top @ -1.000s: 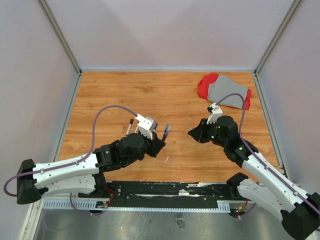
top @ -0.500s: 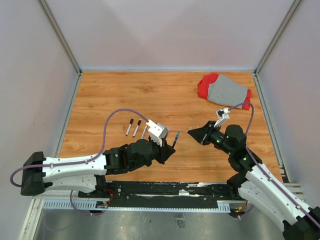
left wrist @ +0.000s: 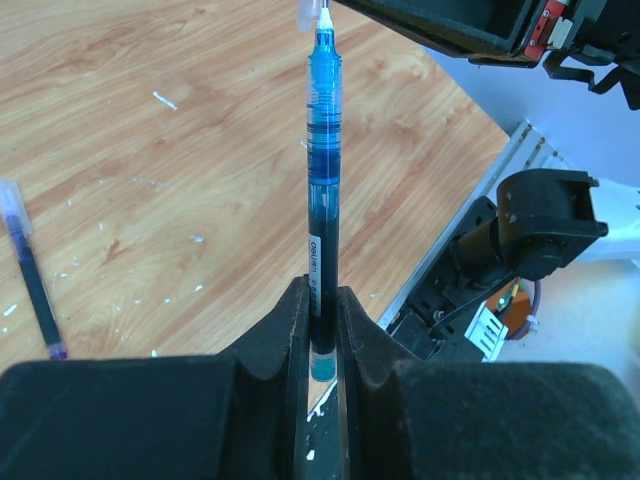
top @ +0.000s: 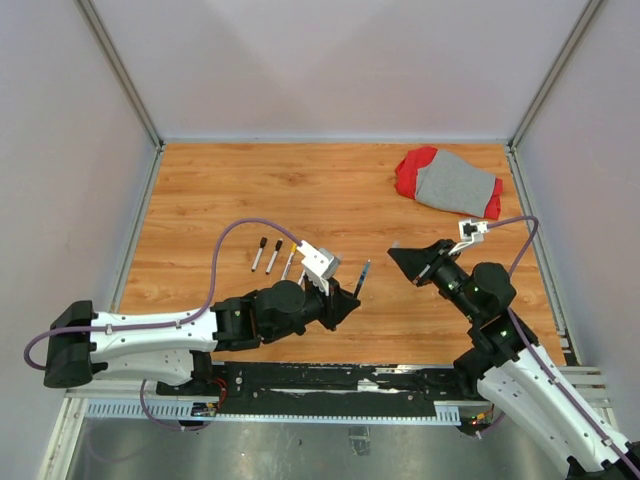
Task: Insert the pens into the pen caps
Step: Insert the pen cap onto the pen.
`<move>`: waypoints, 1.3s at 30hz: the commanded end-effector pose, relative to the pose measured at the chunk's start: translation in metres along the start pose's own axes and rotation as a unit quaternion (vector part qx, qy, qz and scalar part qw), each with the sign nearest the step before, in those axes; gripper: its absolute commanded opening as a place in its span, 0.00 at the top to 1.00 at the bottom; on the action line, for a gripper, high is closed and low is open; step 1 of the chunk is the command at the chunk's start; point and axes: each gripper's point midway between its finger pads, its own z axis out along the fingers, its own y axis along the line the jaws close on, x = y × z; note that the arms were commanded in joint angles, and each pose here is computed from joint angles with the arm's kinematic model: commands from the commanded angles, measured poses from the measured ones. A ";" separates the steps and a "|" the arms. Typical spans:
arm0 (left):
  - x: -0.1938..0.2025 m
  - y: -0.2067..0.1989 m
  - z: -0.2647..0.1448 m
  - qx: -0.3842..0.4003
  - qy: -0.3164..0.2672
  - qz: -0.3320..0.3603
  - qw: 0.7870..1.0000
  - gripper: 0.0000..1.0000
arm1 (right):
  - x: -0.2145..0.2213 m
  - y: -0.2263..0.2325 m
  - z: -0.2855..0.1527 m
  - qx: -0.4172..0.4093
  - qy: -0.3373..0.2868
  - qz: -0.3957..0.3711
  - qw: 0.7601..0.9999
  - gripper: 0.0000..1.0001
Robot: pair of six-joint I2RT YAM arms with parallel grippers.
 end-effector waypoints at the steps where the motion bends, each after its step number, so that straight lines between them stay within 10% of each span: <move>1: -0.012 -0.015 0.003 0.029 -0.025 0.007 0.999 0.99 | -0.035 0.022 -0.003 -0.037 -0.063 -0.009 0.997 0.99; 39: -0.012 -0.018 0.006 0.031 -0.023 0.016 0.999 1.00 | -0.023 0.076 -0.004 -0.181 -0.011 -0.007 0.983 0.99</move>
